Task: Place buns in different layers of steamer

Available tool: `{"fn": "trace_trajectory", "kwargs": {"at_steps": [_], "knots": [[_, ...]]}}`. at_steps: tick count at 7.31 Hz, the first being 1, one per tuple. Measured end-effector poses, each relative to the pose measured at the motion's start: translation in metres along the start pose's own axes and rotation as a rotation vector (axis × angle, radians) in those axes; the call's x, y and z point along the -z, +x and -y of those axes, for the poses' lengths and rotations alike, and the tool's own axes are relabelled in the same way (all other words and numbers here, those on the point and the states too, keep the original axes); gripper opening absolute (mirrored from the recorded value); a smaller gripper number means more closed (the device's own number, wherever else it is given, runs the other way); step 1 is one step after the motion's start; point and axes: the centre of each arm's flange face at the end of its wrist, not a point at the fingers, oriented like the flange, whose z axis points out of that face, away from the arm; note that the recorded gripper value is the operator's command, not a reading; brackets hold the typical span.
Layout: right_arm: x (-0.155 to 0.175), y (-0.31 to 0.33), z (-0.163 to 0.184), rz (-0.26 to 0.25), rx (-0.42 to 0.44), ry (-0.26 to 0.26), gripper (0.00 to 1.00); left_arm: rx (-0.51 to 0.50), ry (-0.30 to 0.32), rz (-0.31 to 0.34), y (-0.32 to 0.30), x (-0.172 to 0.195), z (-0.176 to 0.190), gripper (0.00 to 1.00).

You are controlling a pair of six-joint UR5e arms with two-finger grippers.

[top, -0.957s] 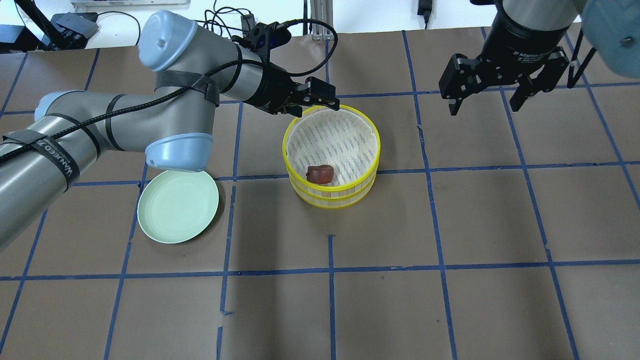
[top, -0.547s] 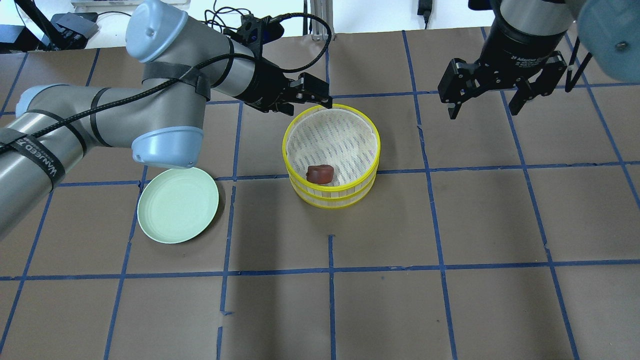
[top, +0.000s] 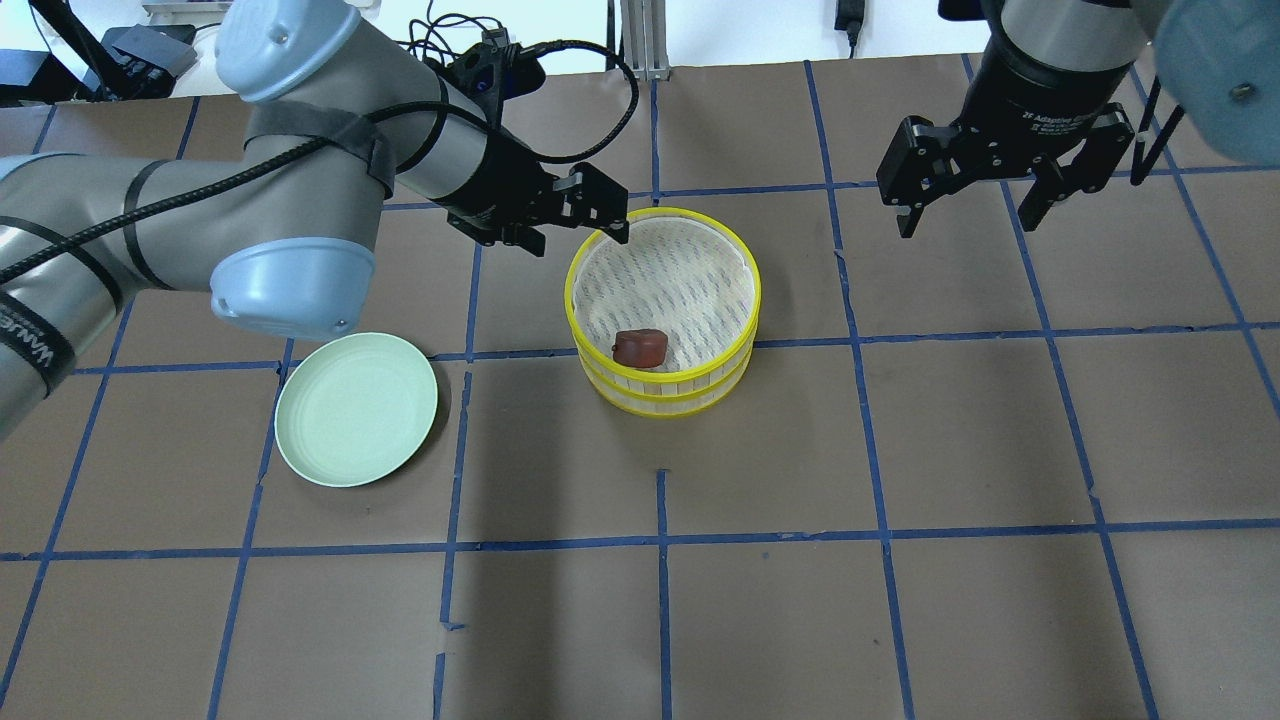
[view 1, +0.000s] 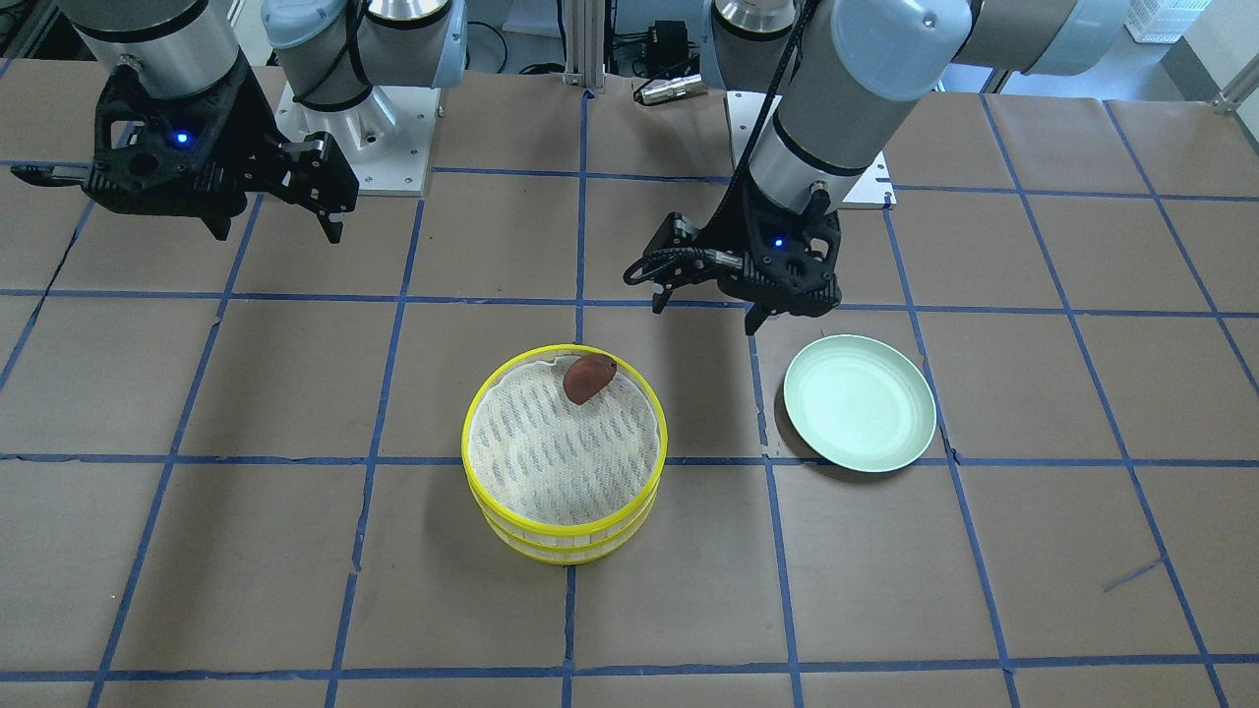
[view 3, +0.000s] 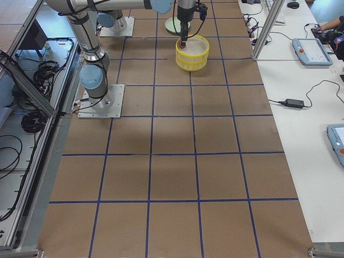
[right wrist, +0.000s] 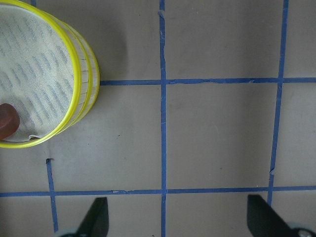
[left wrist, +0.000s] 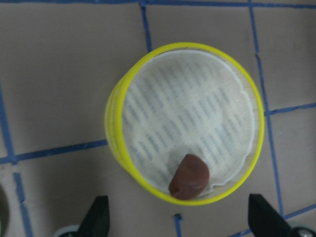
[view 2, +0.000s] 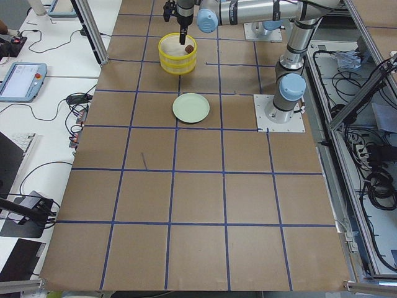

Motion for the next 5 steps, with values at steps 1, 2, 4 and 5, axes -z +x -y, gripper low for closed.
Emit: {"fn": "trace_trajectory", "kwargs": {"at_steps": [1, 2, 4, 5], "knots": [[0.000, 0.000, 0.000, 0.001, -0.001, 0.001, 1.00, 0.006, -0.027, 0.089, -0.010, 0.024, -0.009, 1.00], [0.000, 0.000, 0.000, 0.000, 0.000, 0.001, 1.00, -0.001, -0.046, 0.180, -0.018, 0.046, -0.021, 1.00], [0.000, 0.001, 0.000, -0.004, 0.002, 0.000, 1.00, -0.012, -0.093, 0.292, -0.030, 0.064, -0.038, 1.00], [0.000, 0.001, 0.000, -0.004, 0.001, 0.000, 1.00, -0.013, -0.103, 0.307, -0.031, 0.066, -0.041, 1.00]]}}
